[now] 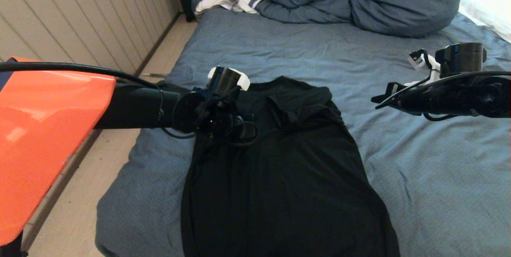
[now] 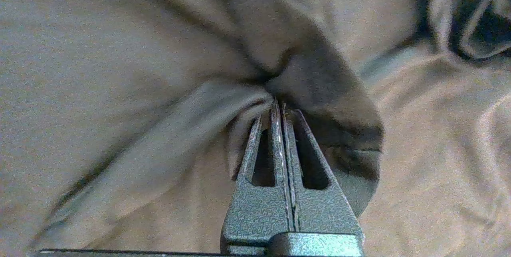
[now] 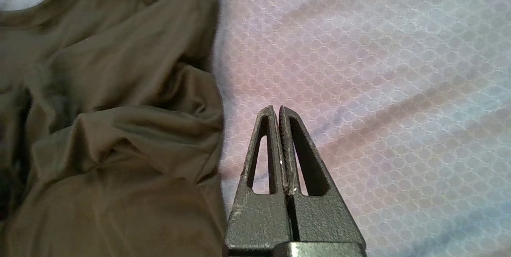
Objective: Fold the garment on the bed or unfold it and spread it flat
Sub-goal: Fold the black T-shirt
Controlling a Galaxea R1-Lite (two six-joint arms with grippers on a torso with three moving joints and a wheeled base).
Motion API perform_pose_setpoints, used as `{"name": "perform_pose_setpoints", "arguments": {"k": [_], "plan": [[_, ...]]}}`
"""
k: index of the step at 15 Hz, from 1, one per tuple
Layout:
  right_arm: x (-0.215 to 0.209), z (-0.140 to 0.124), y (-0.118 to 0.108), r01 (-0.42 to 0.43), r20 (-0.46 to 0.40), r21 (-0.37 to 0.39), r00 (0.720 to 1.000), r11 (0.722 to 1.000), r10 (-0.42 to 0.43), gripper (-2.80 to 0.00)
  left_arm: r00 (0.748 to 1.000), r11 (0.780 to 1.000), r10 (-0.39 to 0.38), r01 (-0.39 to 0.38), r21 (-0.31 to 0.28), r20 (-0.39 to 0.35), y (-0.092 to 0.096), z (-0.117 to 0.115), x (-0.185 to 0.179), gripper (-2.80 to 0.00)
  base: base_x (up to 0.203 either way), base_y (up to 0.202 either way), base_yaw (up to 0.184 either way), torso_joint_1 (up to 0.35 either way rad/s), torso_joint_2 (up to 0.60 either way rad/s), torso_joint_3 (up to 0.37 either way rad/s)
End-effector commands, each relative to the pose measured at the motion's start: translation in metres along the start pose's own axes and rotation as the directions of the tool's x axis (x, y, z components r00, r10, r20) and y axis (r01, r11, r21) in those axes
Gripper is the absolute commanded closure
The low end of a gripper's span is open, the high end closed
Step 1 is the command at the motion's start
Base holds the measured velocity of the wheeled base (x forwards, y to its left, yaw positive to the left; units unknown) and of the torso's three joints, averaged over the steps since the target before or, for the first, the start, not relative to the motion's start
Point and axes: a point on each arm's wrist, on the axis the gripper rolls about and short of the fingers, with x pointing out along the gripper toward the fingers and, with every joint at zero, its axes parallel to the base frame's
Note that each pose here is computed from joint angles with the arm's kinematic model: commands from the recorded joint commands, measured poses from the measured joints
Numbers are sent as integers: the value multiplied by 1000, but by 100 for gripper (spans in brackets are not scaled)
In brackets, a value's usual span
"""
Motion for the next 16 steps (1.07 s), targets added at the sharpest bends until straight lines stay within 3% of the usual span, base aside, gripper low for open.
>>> {"name": "perform_pose_setpoints", "arguments": {"k": [1, 5, 9, 13, 16], "plan": [[1, -1, 0, -1, -3, 1, 1000, 1000, 1, 0, 1000, 1000, -13, 13, 2, 9, -7, 1, 9, 0, 0, 0, 0, 0, 0, 0], [1, 0, -1, 0, -1, 2, 1000, 1000, 1, 0, 996, 997, -71, 71, 5, 47, -35, 8, 24, 0, 0, 0, 0, 0, 0, 0], [3, 0, -2, -3, 9, -2, 1000, 1000, 3, 0, 992, 992, -119, 118, 33, 39, -58, -6, 28, 0, 0, 0, 0, 0, 0, 0], [3, -1, -1, -4, 7, -3, 1000, 1000, 4, 0, 979, 984, -179, 176, 37, 100, -74, 2, 6, 0, 0, 0, 0, 0, 0, 0], [0, 0, 1, -6, 7, 1, 1000, 1000, 6, 0, 968, 983, -183, 182, 23, 174, -70, 22, -26, 0, 0, 0, 0, 0, 0, 0]]}}
